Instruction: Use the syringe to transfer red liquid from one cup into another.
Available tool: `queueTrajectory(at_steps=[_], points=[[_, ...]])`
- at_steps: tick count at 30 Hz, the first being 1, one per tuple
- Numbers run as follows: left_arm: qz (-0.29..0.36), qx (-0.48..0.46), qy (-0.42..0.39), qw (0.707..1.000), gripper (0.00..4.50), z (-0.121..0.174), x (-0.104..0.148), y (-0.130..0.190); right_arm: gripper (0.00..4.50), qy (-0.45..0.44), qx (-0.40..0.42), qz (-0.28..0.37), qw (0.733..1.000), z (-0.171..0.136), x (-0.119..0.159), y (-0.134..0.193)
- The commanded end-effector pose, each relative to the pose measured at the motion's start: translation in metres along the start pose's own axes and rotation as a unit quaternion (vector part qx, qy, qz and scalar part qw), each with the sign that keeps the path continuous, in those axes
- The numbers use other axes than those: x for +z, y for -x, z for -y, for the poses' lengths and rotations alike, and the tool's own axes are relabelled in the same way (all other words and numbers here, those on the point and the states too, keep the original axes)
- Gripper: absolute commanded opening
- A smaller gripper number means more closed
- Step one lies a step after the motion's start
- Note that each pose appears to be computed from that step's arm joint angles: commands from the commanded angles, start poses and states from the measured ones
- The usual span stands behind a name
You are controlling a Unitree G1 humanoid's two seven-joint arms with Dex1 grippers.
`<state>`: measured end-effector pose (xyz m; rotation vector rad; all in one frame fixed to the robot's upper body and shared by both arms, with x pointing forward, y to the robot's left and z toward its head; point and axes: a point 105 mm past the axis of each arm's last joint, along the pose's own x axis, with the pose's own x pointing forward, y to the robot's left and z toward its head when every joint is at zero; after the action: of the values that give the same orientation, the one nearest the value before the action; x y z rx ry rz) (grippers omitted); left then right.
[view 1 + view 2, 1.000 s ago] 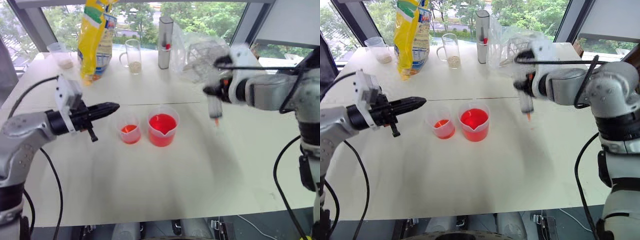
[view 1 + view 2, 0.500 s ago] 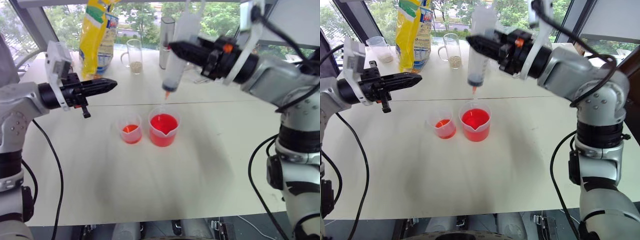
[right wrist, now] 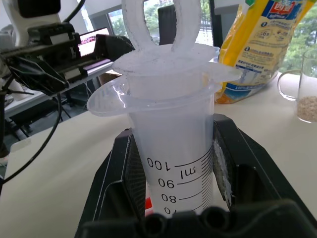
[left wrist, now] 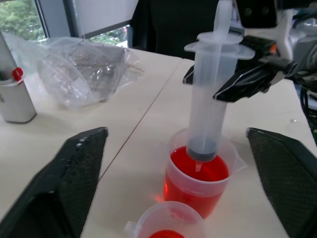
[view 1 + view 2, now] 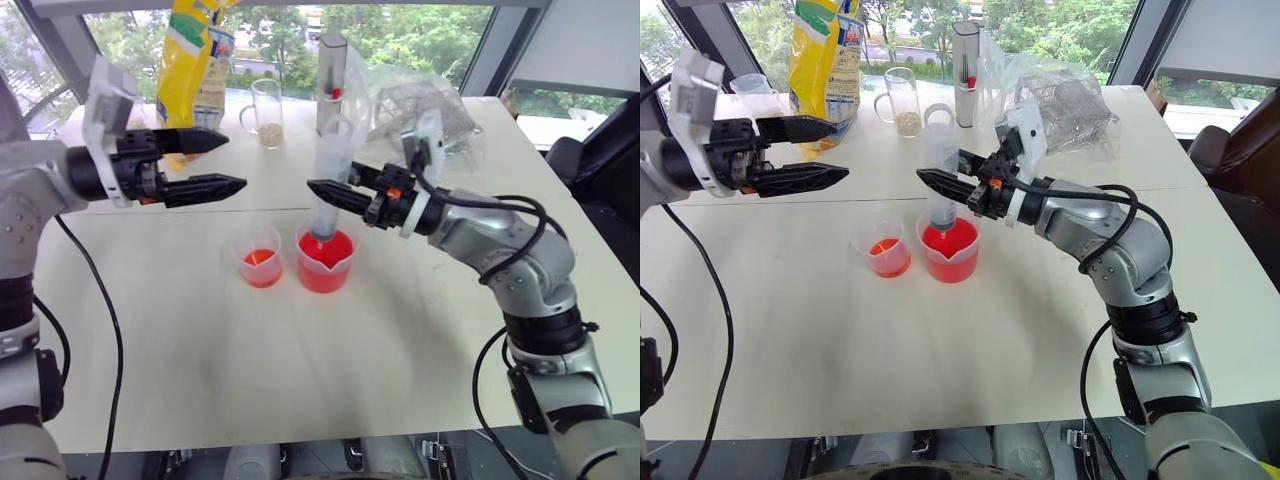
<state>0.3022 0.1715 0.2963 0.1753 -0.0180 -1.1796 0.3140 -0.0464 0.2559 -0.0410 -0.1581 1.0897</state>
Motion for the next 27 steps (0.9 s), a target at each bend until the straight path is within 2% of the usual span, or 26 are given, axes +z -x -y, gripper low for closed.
queueTrajectory(at_steps=[1, 7, 13, 26, 27], points=[[0.022, -0.018, -0.023, 0.999, 4.45, 0.005, 0.018, -0.007, 1.46, 0.028, 0.009, 0.015, 0.999, -0.005, 0.006, 0.000], [0.065, -0.043, -0.016, 0.997, 4.45, 0.004, 0.029, -0.044, 1.46, 0.046, 0.021, -0.013, 0.999, -0.007, -0.009, 0.000], [0.066, -0.075, -0.019, 0.995, 4.45, 0.011, 0.025, -0.067, 1.46, 0.051, 0.016, -0.028, 0.998, -0.005, -0.018, 0.000], [0.049, -0.088, -0.025, 0.995, 4.45, 0.016, 0.017, -0.076, 1.46, 0.044, -0.003, -0.040, 0.998, 0.006, -0.028, -0.005], [0.048, -0.090, -0.023, 0.995, 4.22, 0.017, 0.016, -0.076, 1.46, 0.043, -0.003, -0.041, 0.998, 0.005, -0.028, -0.005]])
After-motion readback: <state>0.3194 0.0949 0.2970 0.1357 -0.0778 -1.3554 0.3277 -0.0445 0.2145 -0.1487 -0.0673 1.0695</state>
